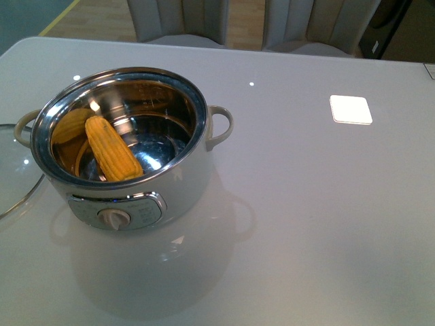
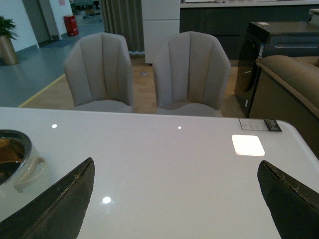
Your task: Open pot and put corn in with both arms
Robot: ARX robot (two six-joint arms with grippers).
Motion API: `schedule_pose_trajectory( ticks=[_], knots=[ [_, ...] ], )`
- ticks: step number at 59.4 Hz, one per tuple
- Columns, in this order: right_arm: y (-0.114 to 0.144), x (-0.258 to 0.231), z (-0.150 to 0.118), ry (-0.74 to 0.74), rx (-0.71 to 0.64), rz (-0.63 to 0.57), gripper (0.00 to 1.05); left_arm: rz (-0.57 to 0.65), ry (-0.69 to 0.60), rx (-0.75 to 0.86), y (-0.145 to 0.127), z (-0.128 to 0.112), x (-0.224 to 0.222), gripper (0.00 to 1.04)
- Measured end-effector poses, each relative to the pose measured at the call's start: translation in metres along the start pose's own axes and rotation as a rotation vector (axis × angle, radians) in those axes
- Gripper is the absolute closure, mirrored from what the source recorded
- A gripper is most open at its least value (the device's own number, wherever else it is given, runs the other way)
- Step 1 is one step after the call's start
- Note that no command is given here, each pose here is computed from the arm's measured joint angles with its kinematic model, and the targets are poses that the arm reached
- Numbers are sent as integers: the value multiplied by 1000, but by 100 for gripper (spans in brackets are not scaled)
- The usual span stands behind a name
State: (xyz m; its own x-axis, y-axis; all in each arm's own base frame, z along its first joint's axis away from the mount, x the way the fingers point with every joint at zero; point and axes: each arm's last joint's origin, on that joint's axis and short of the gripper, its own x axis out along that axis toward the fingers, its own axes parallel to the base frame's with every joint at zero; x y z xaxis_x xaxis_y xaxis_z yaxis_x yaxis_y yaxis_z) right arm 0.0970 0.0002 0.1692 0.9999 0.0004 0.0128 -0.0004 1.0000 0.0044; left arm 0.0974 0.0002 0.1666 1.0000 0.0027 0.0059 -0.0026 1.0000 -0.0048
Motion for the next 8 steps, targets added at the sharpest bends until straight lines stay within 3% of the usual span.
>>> schedule_pose_trajectory(
  ticks=[8],
  knots=[
    [0,0,0,0,0,0,9,0,0,0,0,0,0,7]
  ],
)
